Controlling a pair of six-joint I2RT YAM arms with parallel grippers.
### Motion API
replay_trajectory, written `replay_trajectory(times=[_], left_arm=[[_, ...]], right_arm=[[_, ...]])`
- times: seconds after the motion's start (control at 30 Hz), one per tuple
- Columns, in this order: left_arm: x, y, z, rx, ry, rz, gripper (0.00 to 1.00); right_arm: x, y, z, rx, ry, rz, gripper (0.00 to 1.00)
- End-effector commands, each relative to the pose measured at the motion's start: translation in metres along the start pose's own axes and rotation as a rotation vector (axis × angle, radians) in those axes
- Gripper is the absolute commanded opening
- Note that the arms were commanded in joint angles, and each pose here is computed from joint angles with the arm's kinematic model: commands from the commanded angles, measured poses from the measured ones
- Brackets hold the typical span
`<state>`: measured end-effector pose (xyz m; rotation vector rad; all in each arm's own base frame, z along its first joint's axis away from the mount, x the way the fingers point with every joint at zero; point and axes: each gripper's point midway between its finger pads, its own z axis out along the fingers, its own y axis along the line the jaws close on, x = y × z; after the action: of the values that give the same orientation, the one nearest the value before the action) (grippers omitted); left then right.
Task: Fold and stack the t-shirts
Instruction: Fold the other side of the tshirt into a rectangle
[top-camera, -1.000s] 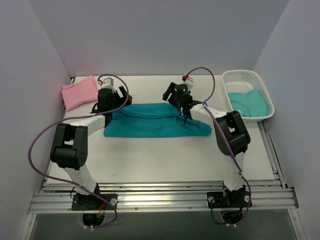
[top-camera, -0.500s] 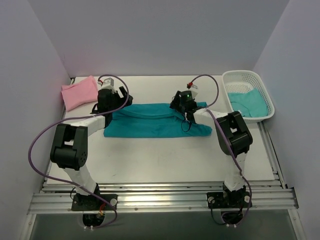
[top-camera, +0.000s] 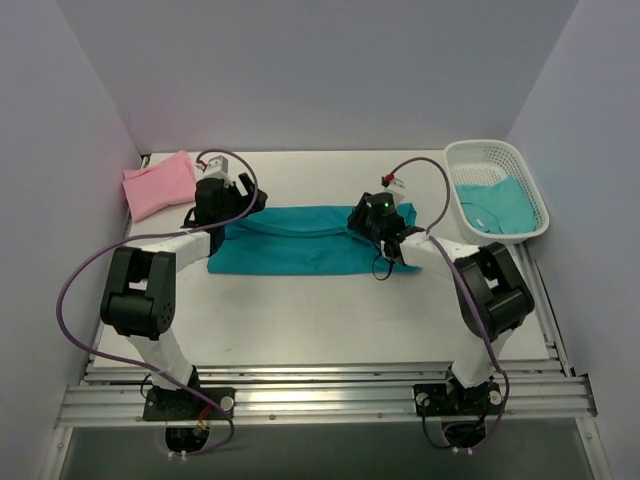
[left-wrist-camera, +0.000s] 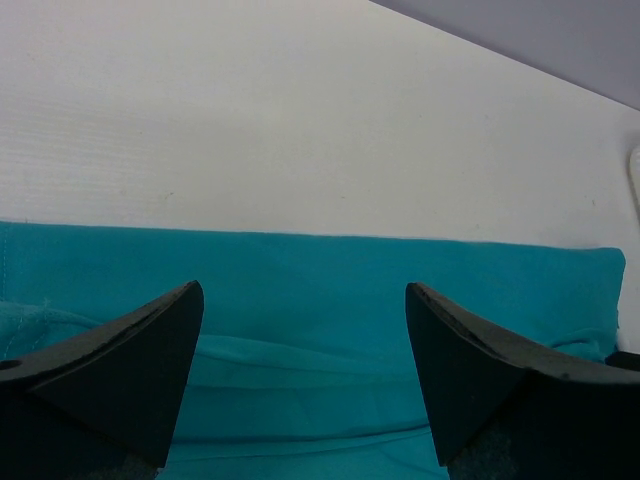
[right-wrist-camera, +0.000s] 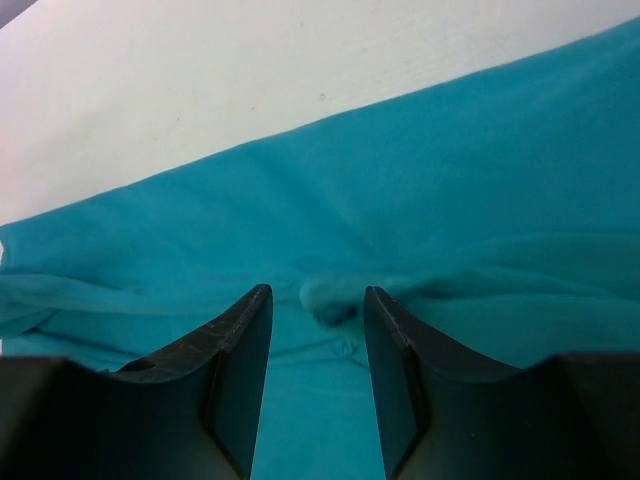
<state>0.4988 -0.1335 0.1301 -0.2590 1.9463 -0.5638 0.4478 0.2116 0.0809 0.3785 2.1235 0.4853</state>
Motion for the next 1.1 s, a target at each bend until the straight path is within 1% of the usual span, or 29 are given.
replay_trajectory(times=[0.0,0.07,0.1,0.17,0.2,0.33,0.5,0.53,0.67,0.8,0.87,0.9,1.0,1.03,1.07], left_arm=[[-0.019,-0.017,-0.005,0.063,-0.057,0.000,0.91],[-0.018,-0.017,-0.005,0.068,-0.056,-0.001,0.91],[-0.019,-0.018,-0.005,0.071,-0.057,-0.001,0.91],[-0.020,-0.020,-0.004,0.077,-0.059,-0.005,0.90],[-0.019,-0.021,-0.003,0.083,-0.057,-0.005,0.90],[-0.016,-0.024,-0.001,0.096,-0.054,-0.014,0.90],[-0.011,-0.028,0.002,0.111,-0.050,-0.007,0.90],[-0.010,-0.029,0.002,0.116,-0.047,-0.006,0.90],[-0.010,-0.031,0.002,0.127,-0.045,0.004,0.90],[-0.011,-0.037,0.003,0.158,-0.033,0.002,0.89],[-0.009,-0.039,0.004,0.171,-0.022,-0.001,0.89],[-0.009,-0.040,0.004,0.175,-0.021,0.001,0.89],[-0.009,-0.040,0.004,0.178,-0.017,0.012,0.89],[-0.007,-0.039,0.004,0.175,-0.015,0.013,0.89],[-0.007,-0.039,0.004,0.172,-0.014,0.015,0.89]], right_arm=[[-0.008,-0.006,-0.027,0.013,-0.044,0.002,0.38],[-0.008,-0.010,-0.038,0.012,-0.060,0.009,0.38],[0.007,-0.024,-0.042,0.034,-0.039,0.010,0.38],[0.011,-0.030,-0.047,0.032,-0.048,0.018,0.38],[0.024,-0.041,-0.048,0.049,-0.028,0.015,0.38],[0.034,-0.046,-0.052,0.041,-0.028,0.034,0.36],[0.003,-0.018,-0.066,-0.015,-0.086,0.041,0.35],[-0.011,-0.002,-0.070,-0.041,-0.108,0.041,0.35],[-0.050,0.033,-0.092,-0.085,-0.170,0.036,0.37],[-0.076,0.048,-0.091,-0.075,-0.208,0.023,0.38],[-0.081,0.052,-0.075,-0.054,-0.208,0.015,0.34],[-0.073,0.048,-0.059,-0.036,-0.182,0.003,0.23],[-0.080,0.058,-0.036,-0.050,-0.175,0.003,0.01],[-0.067,0.050,-0.016,-0.023,-0.143,-0.008,0.00],[-0.062,0.051,-0.008,-0.029,-0.126,-0.011,0.00]])
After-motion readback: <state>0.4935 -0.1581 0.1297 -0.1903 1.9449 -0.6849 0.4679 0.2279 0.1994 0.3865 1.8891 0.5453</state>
